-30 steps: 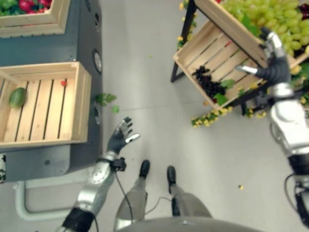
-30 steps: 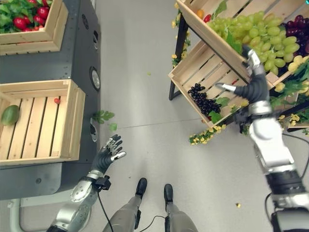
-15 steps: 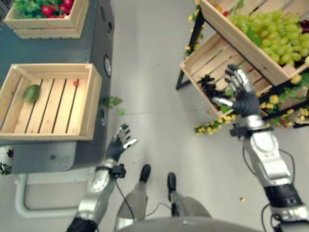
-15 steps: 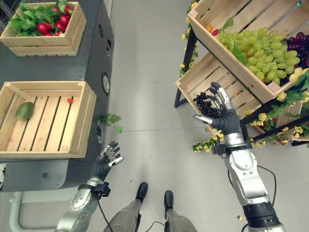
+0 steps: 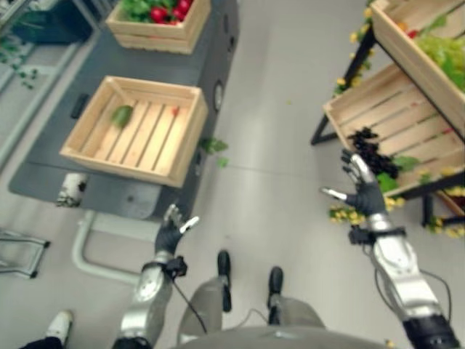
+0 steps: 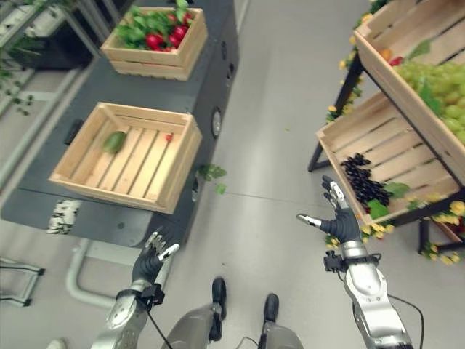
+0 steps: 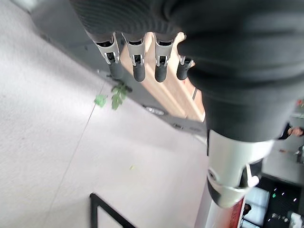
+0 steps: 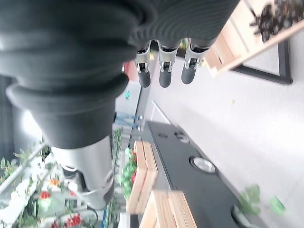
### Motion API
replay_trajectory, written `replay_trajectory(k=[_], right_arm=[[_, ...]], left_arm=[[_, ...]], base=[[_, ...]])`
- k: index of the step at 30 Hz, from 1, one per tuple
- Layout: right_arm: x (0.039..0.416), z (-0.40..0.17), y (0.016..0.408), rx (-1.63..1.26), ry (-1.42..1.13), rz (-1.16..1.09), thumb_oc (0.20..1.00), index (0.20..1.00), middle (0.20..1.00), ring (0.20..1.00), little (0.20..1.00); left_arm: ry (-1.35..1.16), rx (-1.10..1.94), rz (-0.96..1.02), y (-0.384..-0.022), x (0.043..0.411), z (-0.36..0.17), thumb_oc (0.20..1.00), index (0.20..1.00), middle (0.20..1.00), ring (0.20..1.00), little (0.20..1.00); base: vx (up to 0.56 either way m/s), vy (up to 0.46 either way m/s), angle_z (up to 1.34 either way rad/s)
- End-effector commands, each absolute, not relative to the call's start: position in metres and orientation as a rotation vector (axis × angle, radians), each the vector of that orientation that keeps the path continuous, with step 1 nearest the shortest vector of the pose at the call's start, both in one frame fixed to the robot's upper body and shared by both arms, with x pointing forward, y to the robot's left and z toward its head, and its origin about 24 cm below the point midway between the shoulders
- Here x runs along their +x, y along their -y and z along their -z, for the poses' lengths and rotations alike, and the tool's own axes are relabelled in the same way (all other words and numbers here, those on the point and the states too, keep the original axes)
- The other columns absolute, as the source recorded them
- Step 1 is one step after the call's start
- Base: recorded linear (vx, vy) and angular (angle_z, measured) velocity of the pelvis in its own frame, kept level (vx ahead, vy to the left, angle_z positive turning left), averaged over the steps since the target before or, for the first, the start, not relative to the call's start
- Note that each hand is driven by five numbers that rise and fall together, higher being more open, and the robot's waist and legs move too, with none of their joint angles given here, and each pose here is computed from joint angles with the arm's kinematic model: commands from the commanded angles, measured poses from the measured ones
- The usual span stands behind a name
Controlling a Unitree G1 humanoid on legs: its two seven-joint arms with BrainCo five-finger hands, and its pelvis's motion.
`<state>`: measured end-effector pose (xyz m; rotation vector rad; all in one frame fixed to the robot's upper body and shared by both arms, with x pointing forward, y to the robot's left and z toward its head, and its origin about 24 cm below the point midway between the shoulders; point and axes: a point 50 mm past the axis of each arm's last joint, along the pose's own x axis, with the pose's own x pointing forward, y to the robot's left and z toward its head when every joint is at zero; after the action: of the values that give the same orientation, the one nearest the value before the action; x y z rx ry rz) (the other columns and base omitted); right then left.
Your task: Pick up the fruits from the basket on one side to the basket on the other side
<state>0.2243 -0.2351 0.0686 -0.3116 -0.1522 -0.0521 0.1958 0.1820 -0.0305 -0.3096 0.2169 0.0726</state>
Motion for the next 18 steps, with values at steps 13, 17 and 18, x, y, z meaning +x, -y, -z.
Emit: replay_trajectory(k=[13, 17, 18], right_arm=[[0.222, -0.020, 0.224, -0.154, 0.007, 0.127, 1.000, 1.000, 1.000, 1.000, 1.000], [0.218, 0.003, 0.222, -0.158, -0.096, 0.143, 1.000, 1.000, 1.000, 1.000, 1.000], [0.217, 0.008, 0.224, -0.165, -0.117, 0.152, 1.000, 1.000, 1.000, 1.000, 1.000]], left_arm=[[-0.170, -0.227, -0.131, -0.201, 0.199, 0.024, 1.000, 1.000, 1.000, 1.000, 1.000], [-0.194, -0.189, -0.140, -0.208, 0.199, 0.028, 1.000, 1.000, 1.000, 1.000, 1.000], [-0.198, -0.178, -0.133, -0.208, 0.201, 0.029, 1.000, 1.000, 1.000, 1.000, 1.000]], base=[[-0.07, 0.065, 0.83], [-0.11, 0.068, 0.39], [-0.10, 0.066, 0.83]])
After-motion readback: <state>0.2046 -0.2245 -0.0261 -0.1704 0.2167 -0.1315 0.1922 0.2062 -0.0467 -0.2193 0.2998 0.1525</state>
